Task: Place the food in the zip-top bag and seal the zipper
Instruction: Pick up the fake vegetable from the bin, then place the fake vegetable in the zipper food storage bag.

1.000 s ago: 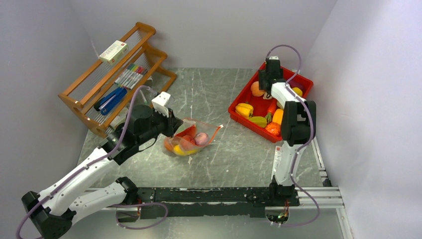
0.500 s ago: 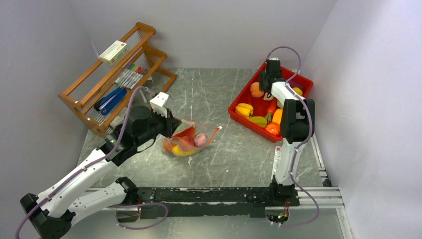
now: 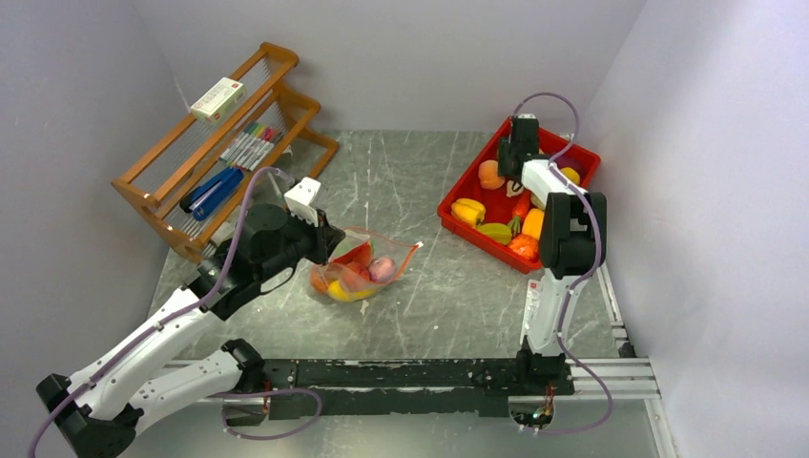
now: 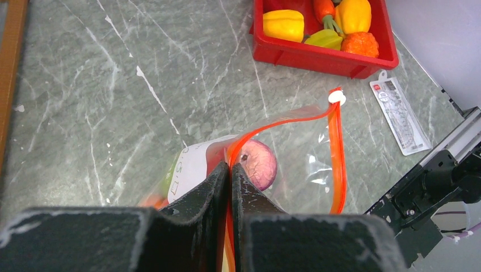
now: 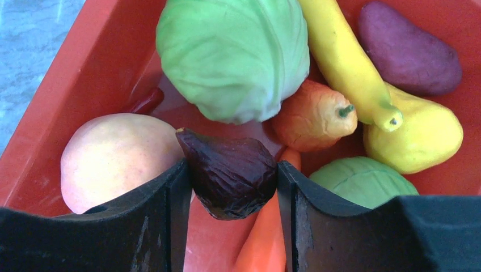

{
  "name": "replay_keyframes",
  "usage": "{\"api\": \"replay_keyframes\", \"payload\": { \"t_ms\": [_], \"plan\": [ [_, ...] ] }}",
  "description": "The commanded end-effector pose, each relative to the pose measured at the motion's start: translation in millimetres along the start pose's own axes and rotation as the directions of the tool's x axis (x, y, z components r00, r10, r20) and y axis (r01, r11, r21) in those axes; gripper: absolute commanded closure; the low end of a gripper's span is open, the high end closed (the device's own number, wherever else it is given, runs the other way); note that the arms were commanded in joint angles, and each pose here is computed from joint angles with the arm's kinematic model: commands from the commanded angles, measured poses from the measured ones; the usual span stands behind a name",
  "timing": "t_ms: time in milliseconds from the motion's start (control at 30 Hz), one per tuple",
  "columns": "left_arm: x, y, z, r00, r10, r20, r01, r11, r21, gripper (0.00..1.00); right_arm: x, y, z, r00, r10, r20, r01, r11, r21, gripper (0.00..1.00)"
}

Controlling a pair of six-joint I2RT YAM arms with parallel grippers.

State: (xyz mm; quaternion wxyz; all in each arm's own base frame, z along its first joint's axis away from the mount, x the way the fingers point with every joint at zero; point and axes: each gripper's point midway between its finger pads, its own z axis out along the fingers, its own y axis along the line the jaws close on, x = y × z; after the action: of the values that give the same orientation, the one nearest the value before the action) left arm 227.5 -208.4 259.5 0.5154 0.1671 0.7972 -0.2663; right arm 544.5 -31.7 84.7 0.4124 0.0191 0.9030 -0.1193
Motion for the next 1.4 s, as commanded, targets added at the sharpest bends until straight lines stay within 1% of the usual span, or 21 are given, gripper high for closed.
{"api": "replay_keyframes", "payload": {
  "t_ms": [0, 200, 333, 433, 567, 700, 867, 1000, 1100, 1167, 1367],
  "plan": [
    [-12, -2, -3, 0.999, -0.001, 0.041, 0.000, 1.000, 0.007, 0.93, -15, -2, -25, 0.998, 0.047, 0.036, -0.047, 0.999, -0.014, 0.54],
    [-12, -3, -2, 0.999, -0.003, 0.040, 0.003, 1.000, 0.011, 0.93, -22, -4, -48, 0.994, 0.095, 0.052, -0.094, 0.995, -0.022, 0.56],
    [-10, -2, 0, 0.999, -0.003, 0.040, 0.003, 1.000, 0.010, 0.93, -20, 0, -65, 0.992, 0.116, 0.042, -0.114, 0.993, -0.036, 0.56],
    [-12, -3, 2, 0.999, -0.003, 0.044, 0.003, 1.000, 0.011, 0.93, -21, 12, -85, 0.990, 0.134, 0.045, -0.129, 0.988, -0.089, 0.56],
    [-12, -3, 5, 0.999, 0.000, 0.046, 0.000, 1.000, 0.015, 0.93, -22, 21, -108, 0.982, 0.171, 0.082, -0.156, 0.974, -0.164, 0.56],
    [-11, -3, 5, 0.999, -0.004, 0.045, 0.003, 1.000, 0.016, 0.93, -21, 32, -130, 0.977, 0.199, 0.070, -0.177, 0.952, -0.249, 0.56],
    [-10, -1, 4, 0.999, -0.003, 0.045, 0.003, 1.000, 0.004, 0.93, -27, 64, -177, 0.963, 0.259, 0.071, -0.198, 0.865, -0.462, 0.56],
    [-9, 1, 3, 0.999, -0.004, 0.045, 0.004, 1.000, -0.006, 0.93, -31, 86, -224, 0.954, 0.283, 0.098, -0.170, 0.781, -0.601, 0.56],
    [-10, 1, 4, 0.999, -0.003, 0.048, 0.003, 1.000, -0.004, 0.93, -30, 100, -255, 0.950, 0.292, 0.109, -0.145, 0.723, -0.675, 0.56],
    [-10, 0, 4, 0.999, -0.003, 0.047, 0.003, 1.000, -0.002, 0.93, -29, 112, -279, 0.947, 0.301, 0.109, -0.128, 0.668, -0.733, 0.56],
    [-9, -1, 7, 0.999, -0.003, 0.046, 0.003, 1.000, 0.007, 0.93, -27, 147, -334, 0.950, 0.278, 0.143, -0.036, 0.550, -0.834, 0.56]
  ]
}}
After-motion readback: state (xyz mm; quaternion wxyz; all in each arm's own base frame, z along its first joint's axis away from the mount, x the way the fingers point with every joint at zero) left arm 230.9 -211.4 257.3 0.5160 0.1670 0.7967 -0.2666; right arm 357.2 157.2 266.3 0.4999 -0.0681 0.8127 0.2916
